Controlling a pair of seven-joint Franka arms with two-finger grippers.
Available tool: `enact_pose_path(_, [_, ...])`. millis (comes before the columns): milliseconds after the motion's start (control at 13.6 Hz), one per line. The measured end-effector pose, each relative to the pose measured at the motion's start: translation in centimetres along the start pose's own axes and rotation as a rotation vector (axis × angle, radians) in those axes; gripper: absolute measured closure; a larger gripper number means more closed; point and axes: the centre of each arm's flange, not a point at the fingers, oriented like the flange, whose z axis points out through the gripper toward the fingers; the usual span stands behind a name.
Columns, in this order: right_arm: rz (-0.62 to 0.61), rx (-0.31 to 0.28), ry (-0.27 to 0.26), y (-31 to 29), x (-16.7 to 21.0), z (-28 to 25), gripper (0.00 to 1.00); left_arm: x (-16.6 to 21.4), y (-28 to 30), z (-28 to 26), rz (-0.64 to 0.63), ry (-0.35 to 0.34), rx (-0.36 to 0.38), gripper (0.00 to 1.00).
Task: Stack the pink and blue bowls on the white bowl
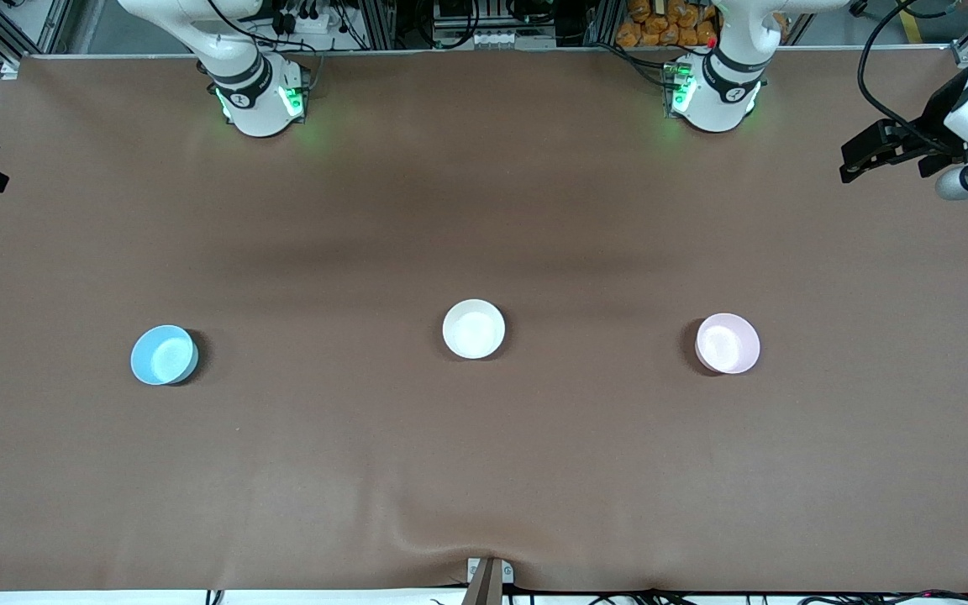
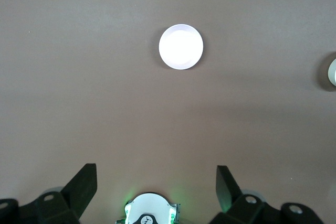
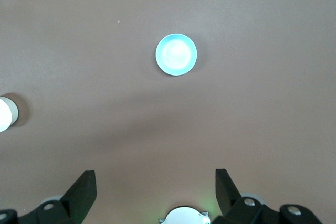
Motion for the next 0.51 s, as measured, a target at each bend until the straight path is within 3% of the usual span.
enact_pose_path(514, [0.006, 0.001, 0.004, 0.37, -0.04, -0.21, 0.00, 0.04, -0.04, 0.26, -0.001, -0.006, 0.001, 0.00])
